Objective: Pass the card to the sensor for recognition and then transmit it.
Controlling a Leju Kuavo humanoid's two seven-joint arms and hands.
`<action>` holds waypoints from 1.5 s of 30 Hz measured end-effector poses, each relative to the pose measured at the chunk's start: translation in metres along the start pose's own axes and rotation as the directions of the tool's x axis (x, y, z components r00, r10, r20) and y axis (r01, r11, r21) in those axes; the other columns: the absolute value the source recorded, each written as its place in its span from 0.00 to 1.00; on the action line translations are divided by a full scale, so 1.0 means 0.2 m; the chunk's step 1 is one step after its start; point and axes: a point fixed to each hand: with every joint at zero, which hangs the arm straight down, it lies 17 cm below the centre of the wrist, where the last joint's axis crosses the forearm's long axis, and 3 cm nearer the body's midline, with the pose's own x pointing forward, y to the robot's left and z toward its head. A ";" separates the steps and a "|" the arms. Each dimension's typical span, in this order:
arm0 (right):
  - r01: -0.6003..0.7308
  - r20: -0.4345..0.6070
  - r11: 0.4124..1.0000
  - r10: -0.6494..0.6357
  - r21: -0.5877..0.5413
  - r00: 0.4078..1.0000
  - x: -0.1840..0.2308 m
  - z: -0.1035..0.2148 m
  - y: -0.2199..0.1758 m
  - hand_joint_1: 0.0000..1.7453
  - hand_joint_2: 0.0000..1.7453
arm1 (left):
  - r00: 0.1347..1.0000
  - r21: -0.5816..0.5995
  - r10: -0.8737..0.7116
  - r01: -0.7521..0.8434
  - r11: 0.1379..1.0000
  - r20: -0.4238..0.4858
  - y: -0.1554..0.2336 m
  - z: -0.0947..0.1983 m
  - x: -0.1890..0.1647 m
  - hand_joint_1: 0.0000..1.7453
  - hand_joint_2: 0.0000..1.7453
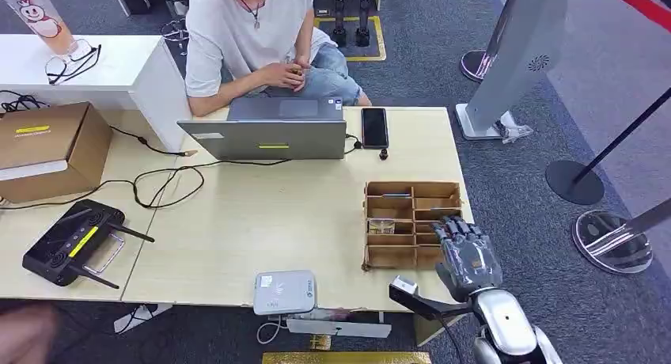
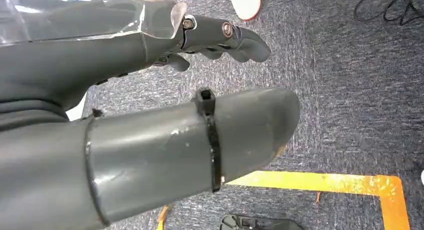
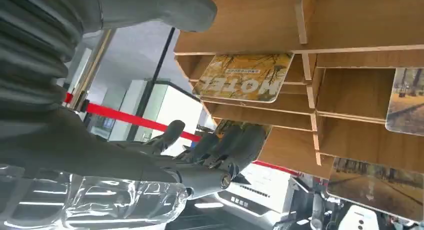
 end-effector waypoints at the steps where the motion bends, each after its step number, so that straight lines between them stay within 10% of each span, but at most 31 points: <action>1: -0.001 -0.001 1.000 0.001 0.002 1.000 0.00 0.00 0.00 0.31 1.00 | 1.000 0.000 0.000 0.000 1.000 0.000 0.00 0.00 0.00 0.00 0.00; 13: 0.003 0.019 1.000 -0.003 0.017 1.000 0.00 -0.10 0.03 0.57 1.00 | 1.000 0.006 0.010 -0.010 1.000 -0.007 0.01 0.00 -0.01 0.00 0.00; 31: -0.012 0.000 1.000 0.012 0.004 1.000 0.01 -0.05 0.03 0.51 1.00 | 1.000 0.006 0.015 -0.015 1.000 -0.010 0.01 0.00 -0.02 0.00 0.00; 38: -0.009 0.004 1.000 0.009 -0.008 1.000 0.02 -0.03 0.01 0.97 1.00 | 1.000 0.005 0.014 -0.014 1.000 -0.009 0.01 0.00 -0.02 0.00 0.00; 45: -0.008 0.004 1.000 0.008 -0.016 1.000 0.03 -0.01 -0.01 1.00 1.00 | 1.000 0.004 0.015 -0.015 1.000 -0.009 0.00 0.00 -0.02 0.00 0.00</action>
